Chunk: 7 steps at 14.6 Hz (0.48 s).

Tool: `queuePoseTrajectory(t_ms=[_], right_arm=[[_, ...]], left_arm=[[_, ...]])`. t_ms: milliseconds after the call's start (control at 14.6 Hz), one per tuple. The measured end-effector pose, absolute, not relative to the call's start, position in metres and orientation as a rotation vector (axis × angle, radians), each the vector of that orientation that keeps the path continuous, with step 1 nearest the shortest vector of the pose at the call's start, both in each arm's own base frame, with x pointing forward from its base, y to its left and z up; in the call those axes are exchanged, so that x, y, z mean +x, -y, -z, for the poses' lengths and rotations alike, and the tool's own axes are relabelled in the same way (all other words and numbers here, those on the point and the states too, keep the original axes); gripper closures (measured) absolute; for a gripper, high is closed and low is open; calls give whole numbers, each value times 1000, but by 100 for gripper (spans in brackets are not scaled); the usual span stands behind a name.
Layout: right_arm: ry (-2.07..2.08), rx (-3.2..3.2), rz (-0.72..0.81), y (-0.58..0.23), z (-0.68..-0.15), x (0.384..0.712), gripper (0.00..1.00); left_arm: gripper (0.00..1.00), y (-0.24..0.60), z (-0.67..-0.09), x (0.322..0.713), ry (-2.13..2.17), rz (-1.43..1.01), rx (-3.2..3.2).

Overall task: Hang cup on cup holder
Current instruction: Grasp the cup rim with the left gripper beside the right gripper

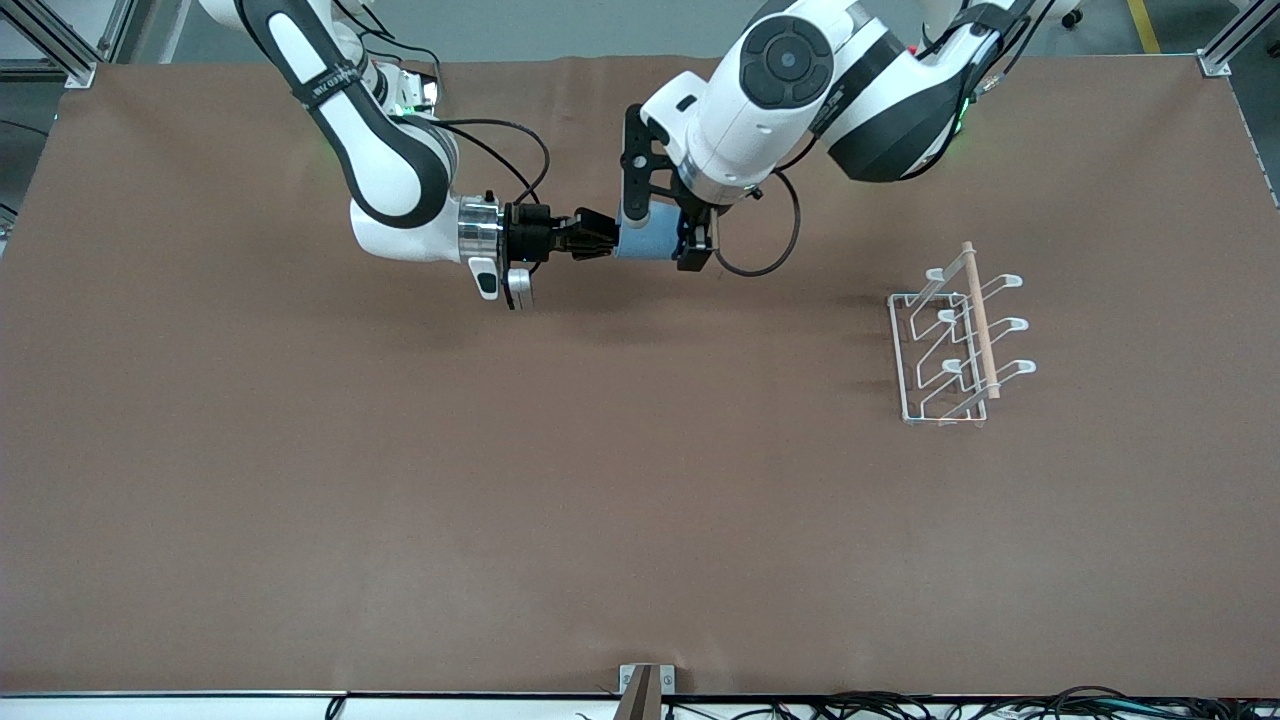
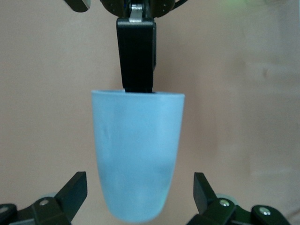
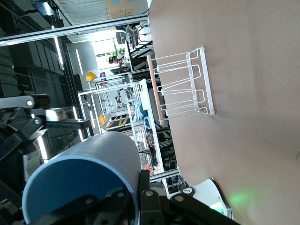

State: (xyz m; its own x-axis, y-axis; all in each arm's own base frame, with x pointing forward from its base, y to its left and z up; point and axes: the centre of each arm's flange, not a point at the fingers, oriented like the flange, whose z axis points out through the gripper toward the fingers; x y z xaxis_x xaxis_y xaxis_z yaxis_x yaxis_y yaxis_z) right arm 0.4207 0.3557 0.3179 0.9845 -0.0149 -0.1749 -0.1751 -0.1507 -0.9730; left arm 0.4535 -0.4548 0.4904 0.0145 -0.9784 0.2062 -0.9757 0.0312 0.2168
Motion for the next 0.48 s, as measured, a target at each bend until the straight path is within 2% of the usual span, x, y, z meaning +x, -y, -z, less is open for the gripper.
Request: queuePoseTrajectory(t_ms=[480], right_arm=[[-145, -1716, -140, -356, -318, 421, 95]], left_arm=[[0, 469, -463, 456, 2002, 8, 1971]])
